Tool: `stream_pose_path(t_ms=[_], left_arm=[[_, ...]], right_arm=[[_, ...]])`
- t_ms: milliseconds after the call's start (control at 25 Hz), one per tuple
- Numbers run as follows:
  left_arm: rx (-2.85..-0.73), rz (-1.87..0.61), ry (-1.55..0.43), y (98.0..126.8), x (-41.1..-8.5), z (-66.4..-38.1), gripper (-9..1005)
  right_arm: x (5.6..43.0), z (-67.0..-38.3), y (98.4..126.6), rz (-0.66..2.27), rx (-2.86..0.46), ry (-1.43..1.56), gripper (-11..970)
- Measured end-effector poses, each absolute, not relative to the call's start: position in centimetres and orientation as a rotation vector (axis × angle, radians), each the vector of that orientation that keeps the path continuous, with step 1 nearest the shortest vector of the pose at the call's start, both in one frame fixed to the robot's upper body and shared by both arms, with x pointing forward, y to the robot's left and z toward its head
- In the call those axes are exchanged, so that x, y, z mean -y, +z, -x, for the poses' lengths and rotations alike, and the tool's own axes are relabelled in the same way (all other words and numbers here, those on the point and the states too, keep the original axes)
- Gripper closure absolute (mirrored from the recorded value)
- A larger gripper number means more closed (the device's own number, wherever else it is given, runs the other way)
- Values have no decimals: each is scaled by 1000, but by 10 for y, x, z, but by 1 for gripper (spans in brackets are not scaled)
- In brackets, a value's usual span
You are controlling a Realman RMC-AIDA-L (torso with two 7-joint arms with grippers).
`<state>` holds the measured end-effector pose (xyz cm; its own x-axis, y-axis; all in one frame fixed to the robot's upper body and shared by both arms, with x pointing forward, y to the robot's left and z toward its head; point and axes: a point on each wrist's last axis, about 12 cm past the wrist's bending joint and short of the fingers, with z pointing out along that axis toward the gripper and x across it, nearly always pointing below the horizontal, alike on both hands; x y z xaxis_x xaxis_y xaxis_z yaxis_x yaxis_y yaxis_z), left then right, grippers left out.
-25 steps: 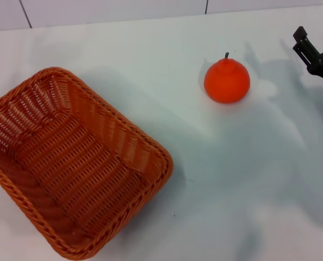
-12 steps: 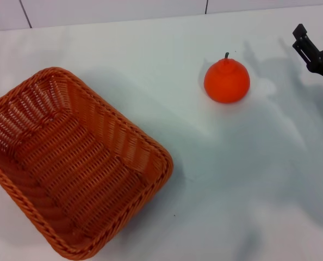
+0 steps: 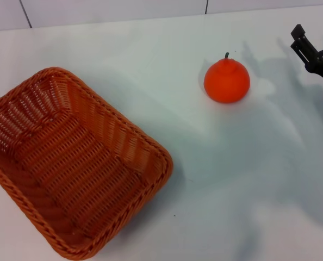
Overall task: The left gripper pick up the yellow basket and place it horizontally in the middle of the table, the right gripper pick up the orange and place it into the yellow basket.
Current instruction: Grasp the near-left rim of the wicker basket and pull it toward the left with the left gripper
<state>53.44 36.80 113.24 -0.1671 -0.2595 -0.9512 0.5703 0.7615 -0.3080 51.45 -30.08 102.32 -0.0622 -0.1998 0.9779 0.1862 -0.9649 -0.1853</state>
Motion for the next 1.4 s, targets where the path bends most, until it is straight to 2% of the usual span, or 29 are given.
stream_pose_path(t_ms=[200, 400, 760, 1400], left_arm=[[-1780, -514, -819, 1161, -350, -558, 124], [-1999, -729, -736, 1170, -332, -579, 124], [-2129, -887, -456, 1171, -319, -595, 125], [-2317, -1017, -217, 1151, -318, -599, 125]], right_arm=[[300, -513, 1022, 1951, -1, -2106, 35], [300, -512, 1021, 1957, 0, -2101, 34], [298, -510, 1020, 1960, 15, -2088, 34], [297, -509, 1019, 1961, 22, -2083, 34]])
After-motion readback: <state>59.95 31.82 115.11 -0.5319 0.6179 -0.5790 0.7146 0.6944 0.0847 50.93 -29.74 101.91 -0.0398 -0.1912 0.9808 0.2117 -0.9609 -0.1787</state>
